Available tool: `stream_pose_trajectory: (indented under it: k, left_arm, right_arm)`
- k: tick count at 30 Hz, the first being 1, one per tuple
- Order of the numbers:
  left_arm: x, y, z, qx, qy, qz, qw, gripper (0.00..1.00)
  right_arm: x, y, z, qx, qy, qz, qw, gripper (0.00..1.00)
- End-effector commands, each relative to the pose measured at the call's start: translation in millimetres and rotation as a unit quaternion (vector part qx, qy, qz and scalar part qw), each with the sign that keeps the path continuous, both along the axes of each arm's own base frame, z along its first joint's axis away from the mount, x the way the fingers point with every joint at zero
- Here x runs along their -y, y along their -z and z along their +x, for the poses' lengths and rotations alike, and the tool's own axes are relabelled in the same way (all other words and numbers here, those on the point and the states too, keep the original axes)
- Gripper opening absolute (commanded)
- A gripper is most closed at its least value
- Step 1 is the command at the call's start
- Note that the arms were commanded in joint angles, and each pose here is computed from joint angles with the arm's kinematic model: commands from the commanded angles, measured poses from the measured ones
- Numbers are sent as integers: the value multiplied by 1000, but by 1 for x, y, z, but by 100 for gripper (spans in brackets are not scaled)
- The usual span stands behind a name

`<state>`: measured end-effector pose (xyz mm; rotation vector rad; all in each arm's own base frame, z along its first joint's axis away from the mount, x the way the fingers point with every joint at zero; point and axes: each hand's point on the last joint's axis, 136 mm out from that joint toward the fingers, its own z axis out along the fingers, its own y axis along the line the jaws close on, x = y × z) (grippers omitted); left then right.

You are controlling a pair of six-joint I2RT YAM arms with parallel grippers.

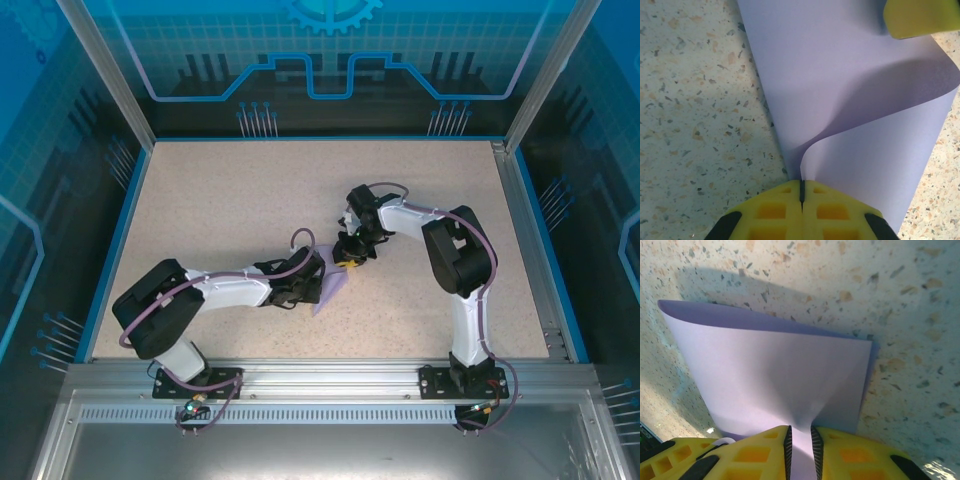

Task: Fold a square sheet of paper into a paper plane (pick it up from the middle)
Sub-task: Third fold the triangle at the center of the table.

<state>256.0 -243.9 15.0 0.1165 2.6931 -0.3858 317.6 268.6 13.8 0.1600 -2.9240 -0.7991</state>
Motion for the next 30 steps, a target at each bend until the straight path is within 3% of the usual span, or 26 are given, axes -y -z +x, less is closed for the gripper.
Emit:
stream_pose_trajectory:
  k: [1, 6, 11, 14, 19, 25, 30]
  left_arm:
    - [-8, 10, -1, -13, -14, 13, 1000, 0]
    - [-7, 8, -3, -13, 0, 14, 1000, 0]
    - [-7, 13, -6, -18, 3, 9, 1000, 0]
    - [-5, 15, -8, -21, 5, 6, 1000, 0]
    - [-8, 16, -9, -24, 5, 9, 1000, 0]
    - [-8, 17, -11, -26, 6, 9, 1000, 0]
    - [-9, 17, -12, -28, 6, 11, 1000, 0]
  right_arm:
    - [6, 14, -15, -32, 2, -23, 999, 24]
    - [7, -29, 6, 17, 28, 17, 999, 26]
    - [33, -74, 16, 80, 85, 56, 991, 30]
    - [38, -80, 1, 97, 100, 77, 987, 22]
    - [31, -74, -47, 104, 112, 129, 980, 0]
    - [8, -56, -106, 111, 112, 150, 976, 0]
    - [-11, -49, -124, 119, 114, 174, 971, 0]
